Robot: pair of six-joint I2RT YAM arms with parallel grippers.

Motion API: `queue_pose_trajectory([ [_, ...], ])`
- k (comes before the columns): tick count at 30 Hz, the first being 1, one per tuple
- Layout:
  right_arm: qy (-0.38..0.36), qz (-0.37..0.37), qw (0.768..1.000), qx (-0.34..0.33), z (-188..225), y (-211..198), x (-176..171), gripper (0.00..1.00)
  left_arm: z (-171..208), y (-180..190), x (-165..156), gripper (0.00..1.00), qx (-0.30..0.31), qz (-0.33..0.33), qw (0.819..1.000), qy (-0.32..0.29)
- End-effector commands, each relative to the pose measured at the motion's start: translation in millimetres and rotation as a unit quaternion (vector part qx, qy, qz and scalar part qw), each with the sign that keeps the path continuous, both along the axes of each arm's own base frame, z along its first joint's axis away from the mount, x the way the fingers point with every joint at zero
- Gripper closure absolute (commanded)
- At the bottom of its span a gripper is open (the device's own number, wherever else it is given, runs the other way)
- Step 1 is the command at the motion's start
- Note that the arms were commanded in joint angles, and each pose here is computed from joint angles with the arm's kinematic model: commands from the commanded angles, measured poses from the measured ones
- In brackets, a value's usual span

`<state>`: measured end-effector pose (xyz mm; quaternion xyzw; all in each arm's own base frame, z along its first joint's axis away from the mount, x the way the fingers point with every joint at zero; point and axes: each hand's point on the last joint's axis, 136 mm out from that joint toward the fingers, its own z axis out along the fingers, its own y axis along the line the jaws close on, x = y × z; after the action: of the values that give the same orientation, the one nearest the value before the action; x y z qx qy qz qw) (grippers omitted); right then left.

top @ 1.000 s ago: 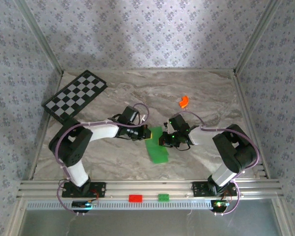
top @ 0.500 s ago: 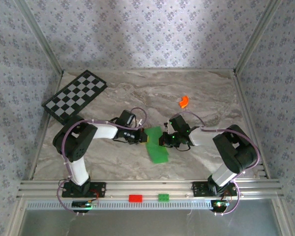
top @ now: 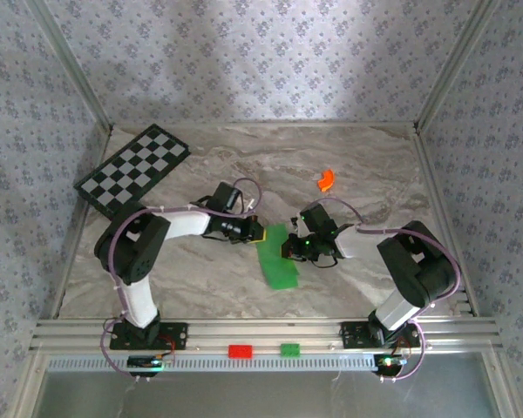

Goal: Fold a paper plane with a square sheet of paper (pick it up from the middle)

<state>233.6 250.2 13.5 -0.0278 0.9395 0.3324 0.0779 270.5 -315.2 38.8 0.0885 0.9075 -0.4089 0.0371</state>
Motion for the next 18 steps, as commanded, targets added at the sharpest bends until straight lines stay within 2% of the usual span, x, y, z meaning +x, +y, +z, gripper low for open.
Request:
queue_pose_trajectory([
  [1,0.103,-0.023,0.983,-0.153,-62.5,-59.6,-51.4,1.0,-23.3,8.4,-7.4,1.0,0.023,-0.009,0.999,0.021],
  [8,0.106,-0.02,0.982,-0.158,-63.4,-62.2,-54.7,1.0,-49.2,31.4,-2.8,1.0,0.041,0.023,0.998,0.042],
  [18,0.105,-0.021,0.981,-0.159,-62.4,-62.3,-53.4,1.0,0.8,17.4,11.8,1.0,0.011,0.021,0.999,0.028],
])
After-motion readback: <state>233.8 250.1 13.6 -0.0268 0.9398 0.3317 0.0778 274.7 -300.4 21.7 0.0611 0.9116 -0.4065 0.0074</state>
